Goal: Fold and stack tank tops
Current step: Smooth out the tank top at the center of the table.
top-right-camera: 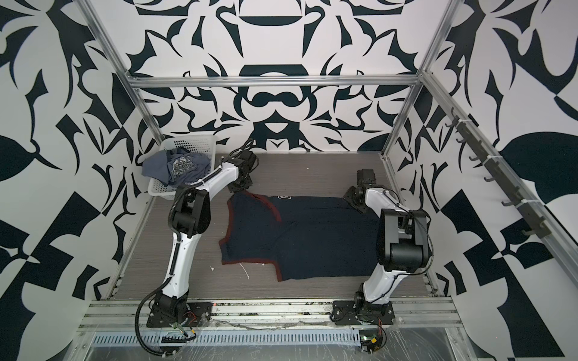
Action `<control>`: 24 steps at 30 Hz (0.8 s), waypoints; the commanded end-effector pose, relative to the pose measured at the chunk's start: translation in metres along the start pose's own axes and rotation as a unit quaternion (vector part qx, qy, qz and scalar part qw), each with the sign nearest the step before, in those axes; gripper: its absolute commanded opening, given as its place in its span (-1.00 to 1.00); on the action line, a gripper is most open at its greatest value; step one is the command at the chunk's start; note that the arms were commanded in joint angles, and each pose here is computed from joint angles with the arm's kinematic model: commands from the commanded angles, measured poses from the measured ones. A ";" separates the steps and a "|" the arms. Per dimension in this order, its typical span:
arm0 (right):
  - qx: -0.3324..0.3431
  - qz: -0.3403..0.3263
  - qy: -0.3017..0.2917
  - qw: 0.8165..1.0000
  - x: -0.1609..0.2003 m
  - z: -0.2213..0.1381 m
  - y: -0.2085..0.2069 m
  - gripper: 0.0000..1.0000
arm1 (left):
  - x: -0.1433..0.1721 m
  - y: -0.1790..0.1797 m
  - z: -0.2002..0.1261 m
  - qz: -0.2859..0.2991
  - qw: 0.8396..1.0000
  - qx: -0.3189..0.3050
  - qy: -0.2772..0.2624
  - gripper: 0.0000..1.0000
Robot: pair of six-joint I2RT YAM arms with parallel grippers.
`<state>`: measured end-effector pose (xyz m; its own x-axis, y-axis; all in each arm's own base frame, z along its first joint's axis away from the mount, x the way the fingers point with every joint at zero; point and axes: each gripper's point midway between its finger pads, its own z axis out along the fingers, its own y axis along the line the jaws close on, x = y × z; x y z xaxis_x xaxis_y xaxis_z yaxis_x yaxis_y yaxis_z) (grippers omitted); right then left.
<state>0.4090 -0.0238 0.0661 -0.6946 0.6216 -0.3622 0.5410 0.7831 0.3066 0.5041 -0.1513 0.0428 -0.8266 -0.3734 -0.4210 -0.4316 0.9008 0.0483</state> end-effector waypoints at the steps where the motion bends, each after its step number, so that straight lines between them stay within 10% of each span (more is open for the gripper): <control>1: 0.015 -0.005 -0.011 1.000 -0.006 -0.004 -0.004 0.23 | 0.001 0.015 -0.014 -0.002 1.000 -0.019 -0.008 -0.65; 10: 0.036 0.035 0.059 0.997 0.000 0.038 -0.027 0.21 | -0.019 0.014 -0.102 0.040 0.973 -0.008 -0.226 -0.82; 24: 0.075 0.110 0.079 0.988 0.011 0.053 -0.074 0.18 | 0.034 0.070 -0.039 -0.008 0.979 -0.077 -0.190 -0.75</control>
<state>0.4219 -0.0592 0.0271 -0.6387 0.7305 -0.2418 0.6549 0.6810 0.3276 0.4349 -0.1225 0.0724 -0.6757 -0.1933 -0.7114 -0.4499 0.8726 0.1902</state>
